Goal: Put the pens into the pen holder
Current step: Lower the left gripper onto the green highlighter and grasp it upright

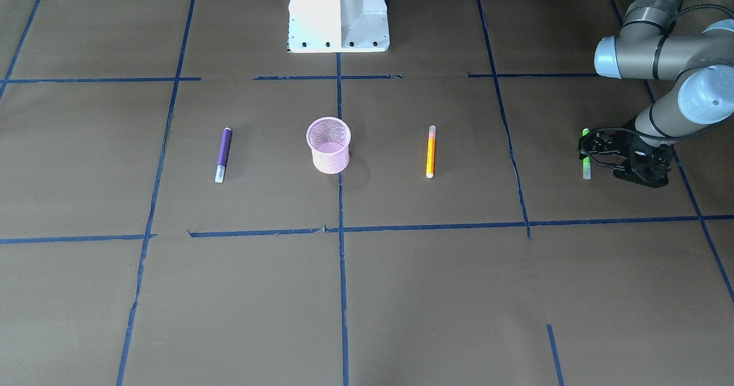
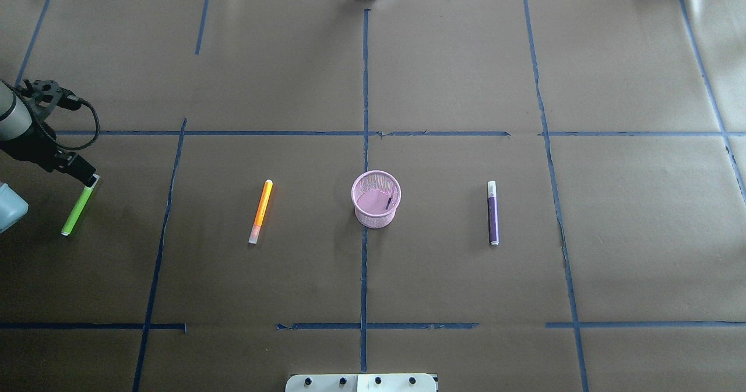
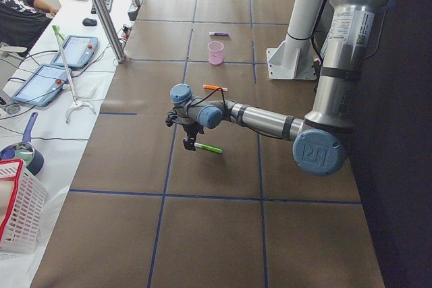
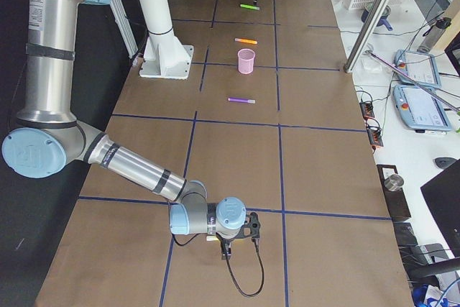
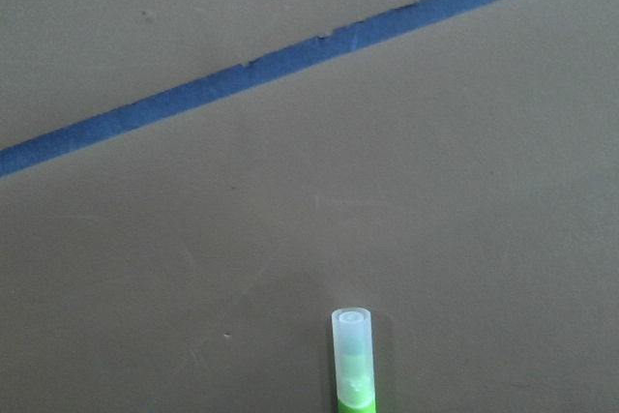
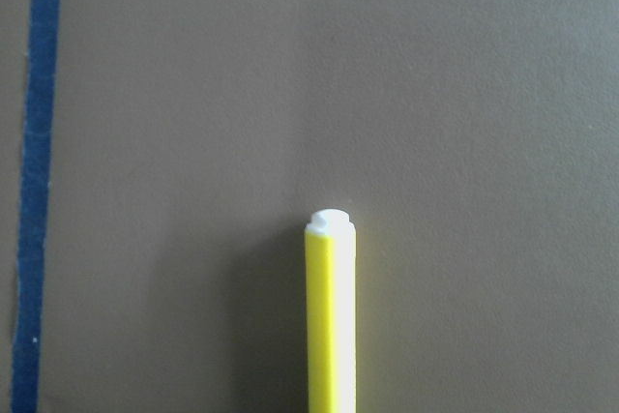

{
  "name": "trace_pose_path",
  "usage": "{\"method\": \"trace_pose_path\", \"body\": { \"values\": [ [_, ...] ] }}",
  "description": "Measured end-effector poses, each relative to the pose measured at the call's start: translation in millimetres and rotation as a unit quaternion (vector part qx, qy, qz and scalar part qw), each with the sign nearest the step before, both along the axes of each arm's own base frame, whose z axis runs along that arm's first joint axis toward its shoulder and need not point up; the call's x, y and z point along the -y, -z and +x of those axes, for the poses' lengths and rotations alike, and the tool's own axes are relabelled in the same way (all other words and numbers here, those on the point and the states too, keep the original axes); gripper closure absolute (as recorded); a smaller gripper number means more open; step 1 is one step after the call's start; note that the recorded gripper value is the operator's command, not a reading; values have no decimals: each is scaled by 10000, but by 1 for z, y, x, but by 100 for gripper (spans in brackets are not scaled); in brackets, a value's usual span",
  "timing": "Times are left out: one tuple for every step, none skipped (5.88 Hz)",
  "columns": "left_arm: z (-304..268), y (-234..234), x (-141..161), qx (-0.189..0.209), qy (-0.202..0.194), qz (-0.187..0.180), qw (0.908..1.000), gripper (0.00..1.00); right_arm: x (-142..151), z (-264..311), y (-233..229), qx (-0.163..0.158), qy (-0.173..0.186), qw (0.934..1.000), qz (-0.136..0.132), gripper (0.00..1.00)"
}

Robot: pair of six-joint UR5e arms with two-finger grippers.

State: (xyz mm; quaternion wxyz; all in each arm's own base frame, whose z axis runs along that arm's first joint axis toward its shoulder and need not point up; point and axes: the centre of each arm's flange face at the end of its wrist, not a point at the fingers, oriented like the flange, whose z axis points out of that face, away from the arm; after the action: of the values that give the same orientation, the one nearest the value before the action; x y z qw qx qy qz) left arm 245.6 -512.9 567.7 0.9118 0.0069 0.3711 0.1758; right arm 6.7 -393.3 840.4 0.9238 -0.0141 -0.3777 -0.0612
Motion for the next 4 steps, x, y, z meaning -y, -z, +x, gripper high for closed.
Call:
{"method": "trace_pose_path", "body": {
  "values": [
    [3,-8,0,13,-21,-19,10000,0,0,-1,0,1,13,10000,-2,0],
    [7,-16,1,-14,-40,12,10000,0,1,-2,0,6,15,10000,5,0],
    [10,-19,3,-72,-44,73,9999,0,2,-3,2,9,19,10000,20,0],
    [12,-14,5,-114,-57,141,9998,0,4,-3,3,11,20,10000,26,0]
  ]
}}
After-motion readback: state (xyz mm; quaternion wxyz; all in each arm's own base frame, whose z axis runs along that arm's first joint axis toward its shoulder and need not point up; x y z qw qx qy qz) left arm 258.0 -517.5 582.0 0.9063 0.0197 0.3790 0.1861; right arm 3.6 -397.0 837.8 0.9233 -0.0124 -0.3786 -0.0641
